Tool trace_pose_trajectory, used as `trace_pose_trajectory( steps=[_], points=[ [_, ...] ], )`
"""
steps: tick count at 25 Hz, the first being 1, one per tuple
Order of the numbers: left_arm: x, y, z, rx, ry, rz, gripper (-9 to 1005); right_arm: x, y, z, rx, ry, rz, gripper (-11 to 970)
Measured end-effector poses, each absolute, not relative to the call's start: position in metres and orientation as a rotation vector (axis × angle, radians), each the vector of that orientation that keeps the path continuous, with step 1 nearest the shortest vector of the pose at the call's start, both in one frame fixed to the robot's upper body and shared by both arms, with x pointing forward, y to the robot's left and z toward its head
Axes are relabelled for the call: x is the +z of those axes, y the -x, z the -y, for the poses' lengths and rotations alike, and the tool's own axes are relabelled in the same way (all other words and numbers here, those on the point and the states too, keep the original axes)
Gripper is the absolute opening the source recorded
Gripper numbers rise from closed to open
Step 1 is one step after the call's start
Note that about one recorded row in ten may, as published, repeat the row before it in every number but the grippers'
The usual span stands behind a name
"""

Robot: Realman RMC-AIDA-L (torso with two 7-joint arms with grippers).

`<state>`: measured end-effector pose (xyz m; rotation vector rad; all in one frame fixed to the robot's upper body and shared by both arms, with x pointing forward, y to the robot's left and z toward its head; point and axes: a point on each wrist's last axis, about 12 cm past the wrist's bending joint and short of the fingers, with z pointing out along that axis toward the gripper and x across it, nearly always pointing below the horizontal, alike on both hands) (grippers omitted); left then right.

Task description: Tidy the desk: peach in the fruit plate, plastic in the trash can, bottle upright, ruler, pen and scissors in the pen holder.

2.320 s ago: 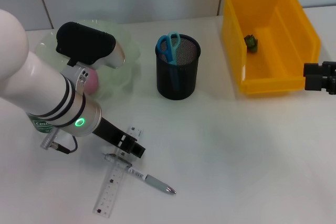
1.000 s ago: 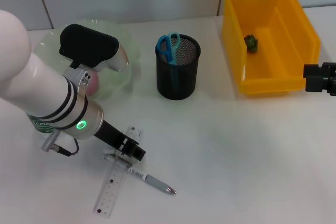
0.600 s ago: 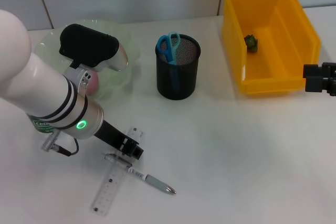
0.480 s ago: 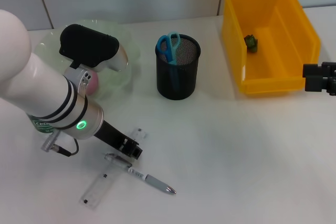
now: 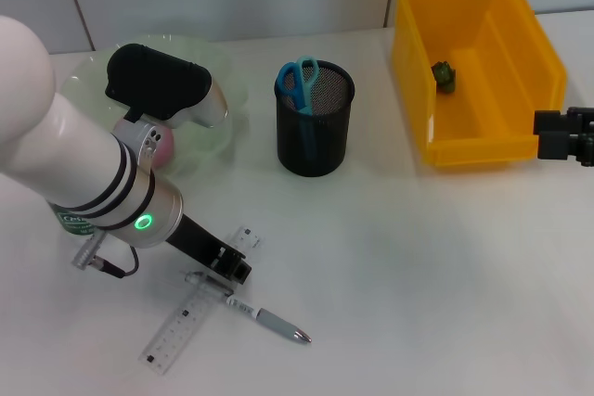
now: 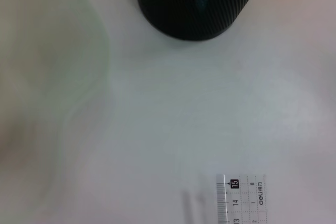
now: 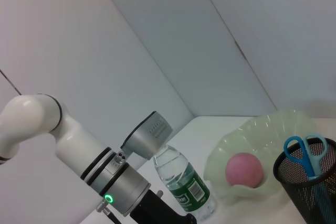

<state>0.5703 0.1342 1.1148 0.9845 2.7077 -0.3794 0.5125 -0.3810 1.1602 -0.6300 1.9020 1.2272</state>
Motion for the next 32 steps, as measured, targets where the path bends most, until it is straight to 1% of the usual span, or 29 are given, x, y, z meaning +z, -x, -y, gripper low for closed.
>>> trace_pose_trajectory(
  steps=[7, 16, 18, 19, 20, 22, 23, 24, 25, 26, 27, 28, 29, 32],
  points=[
    [1.121, -0.569, -0.132, -0.383, -1.009, -2.702, 379, 1.161, -0.514, 0.380, 1.228, 0.631, -1.898, 805],
    [1.141, -0.568, -0.132, -0.414, -1.031, -2.699, 378, 1.161, -0.515, 0.378, 1.228, 0.642, -1.891, 805],
    [1.151, -0.567, -0.134, -0.470, -1.029, -2.692, 378, 1.161, -0.515, 0.378, 1.228, 0.646, -1.889, 805],
    [1.151, -0.567, -0.134, -0.470, -1.029, -2.692, 378, 1.161, -0.515, 0.378, 1.228, 0.646, -1.889, 805],
    [1.160, -0.567, -0.135, -0.537, -1.027, -2.673, 379, 1.161, -0.516, 0.377, 1.227, 0.650, -1.886, 805],
    [1.165, -0.567, -0.134, -0.571, -1.031, -2.661, 379, 1.161, -0.516, 0.377, 1.226, 0.653, -1.884, 805],
    [1.175, -0.566, -0.134, -0.629, -1.033, -2.628, 379, 1.161, -0.516, 0.377, 1.224, 0.658, -1.880, 805],
    [1.175, -0.566, -0.134, -0.629, -1.033, -2.628, 379, 1.161, -0.516, 0.377, 1.224, 0.658, -1.880, 805],
    [1.187, -0.566, -0.134, -0.677, -1.028, -2.586, 379, 1.161, -0.516, 0.377, 1.223, 0.660, -1.879, 805],
    [1.187, -0.566, -0.134, -0.677, -1.028, -2.586, 380, 1.161, -0.516, 0.376, 1.222, 0.662, -1.877, 805],
    [1.192, -0.566, -0.135, -0.692, -1.023, -2.569, 380, 1.160, -0.516, 0.376, 1.221, 0.665, -1.875, 805],
    [1.203, -0.566, -0.136, -0.732, -1.010, -2.526, 381, 1.160, -0.516, 0.376, 1.220, 0.670, -1.871, 805],
    [1.203, -0.566, -0.136, -0.732, -1.010, -2.526, 382, 1.160, -0.516, 0.376, 1.220, 0.670, -1.871, 805],
    [1.220, -0.564, -0.139, -0.798, -1.002, -2.448, 384, 1.161, -0.516, 0.376, 1.217, 0.675, -1.868, 805]
  ],
)
